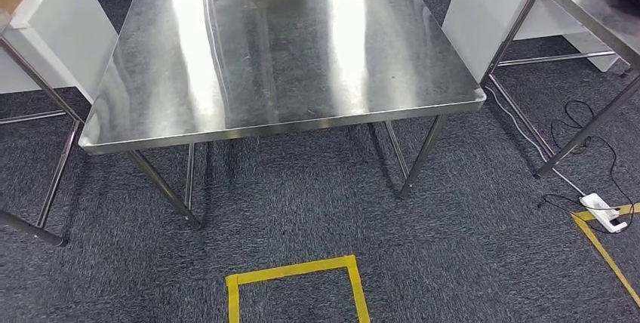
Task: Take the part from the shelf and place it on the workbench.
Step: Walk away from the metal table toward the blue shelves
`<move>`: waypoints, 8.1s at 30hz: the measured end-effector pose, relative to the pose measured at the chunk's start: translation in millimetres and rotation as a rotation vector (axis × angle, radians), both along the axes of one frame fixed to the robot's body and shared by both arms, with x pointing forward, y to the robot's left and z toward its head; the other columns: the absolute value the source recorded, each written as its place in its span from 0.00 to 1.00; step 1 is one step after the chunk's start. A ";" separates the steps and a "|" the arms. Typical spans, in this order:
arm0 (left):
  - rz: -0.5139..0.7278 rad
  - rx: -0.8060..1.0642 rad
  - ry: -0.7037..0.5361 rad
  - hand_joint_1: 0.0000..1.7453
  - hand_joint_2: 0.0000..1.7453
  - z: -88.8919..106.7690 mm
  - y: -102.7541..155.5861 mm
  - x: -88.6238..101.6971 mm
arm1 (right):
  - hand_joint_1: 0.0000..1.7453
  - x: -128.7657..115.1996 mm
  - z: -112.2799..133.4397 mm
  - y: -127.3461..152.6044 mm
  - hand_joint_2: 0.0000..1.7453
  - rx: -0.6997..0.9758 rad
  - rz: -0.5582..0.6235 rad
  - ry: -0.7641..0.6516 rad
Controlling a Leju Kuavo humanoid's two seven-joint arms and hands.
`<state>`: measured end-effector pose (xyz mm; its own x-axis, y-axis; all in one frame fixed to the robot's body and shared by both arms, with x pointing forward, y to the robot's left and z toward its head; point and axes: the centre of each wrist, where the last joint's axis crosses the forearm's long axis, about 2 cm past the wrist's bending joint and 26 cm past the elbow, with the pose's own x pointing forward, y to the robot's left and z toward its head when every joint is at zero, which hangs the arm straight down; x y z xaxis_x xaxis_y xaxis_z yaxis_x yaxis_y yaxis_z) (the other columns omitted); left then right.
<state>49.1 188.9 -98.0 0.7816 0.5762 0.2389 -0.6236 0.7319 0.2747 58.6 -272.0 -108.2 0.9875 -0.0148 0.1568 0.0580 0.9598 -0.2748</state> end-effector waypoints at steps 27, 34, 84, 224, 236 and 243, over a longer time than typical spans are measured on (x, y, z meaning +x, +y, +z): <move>-0.014 0.010 0.009 0.00 0.00 0.3 -0.7 0.0 | 0.00 -0.2 -0.2 -5.5 0.00 -0.013 -0.004 0.000; -0.016 0.020 0.006 0.00 0.00 -0.4 3.0 0.4 | 0.00 -0.9 -0.2 -2.6 0.00 -0.008 -0.007 0.001; -0.033 0.032 -0.026 0.00 0.00 -1.8 10.3 1.2 | 0.00 -2.2 -0.4 -4.4 0.00 -0.021 -0.029 -0.006; -0.117 0.071 0.023 0.00 0.00 -1.9 11.6 -2.9 | 0.00 -7.2 -1.9 -7.8 0.00 0.100 0.016 -0.007; -0.125 0.070 0.027 0.00 0.00 -1.9 11.7 -2.7 | 0.00 -9.7 -2.3 -8.9 0.00 0.108 0.014 0.009; -0.133 0.069 0.026 0.00 0.00 -1.6 10.7 -1.6 | 0.00 -8.0 -2.1 -10.5 0.00 0.108 0.017 0.009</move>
<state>47.5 199.5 -99.6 0.8566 0.4499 0.2526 -0.5141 0.7866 0.3421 50.7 -282.5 -110.3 0.9891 -0.0147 0.1465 0.0397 0.9847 -0.1698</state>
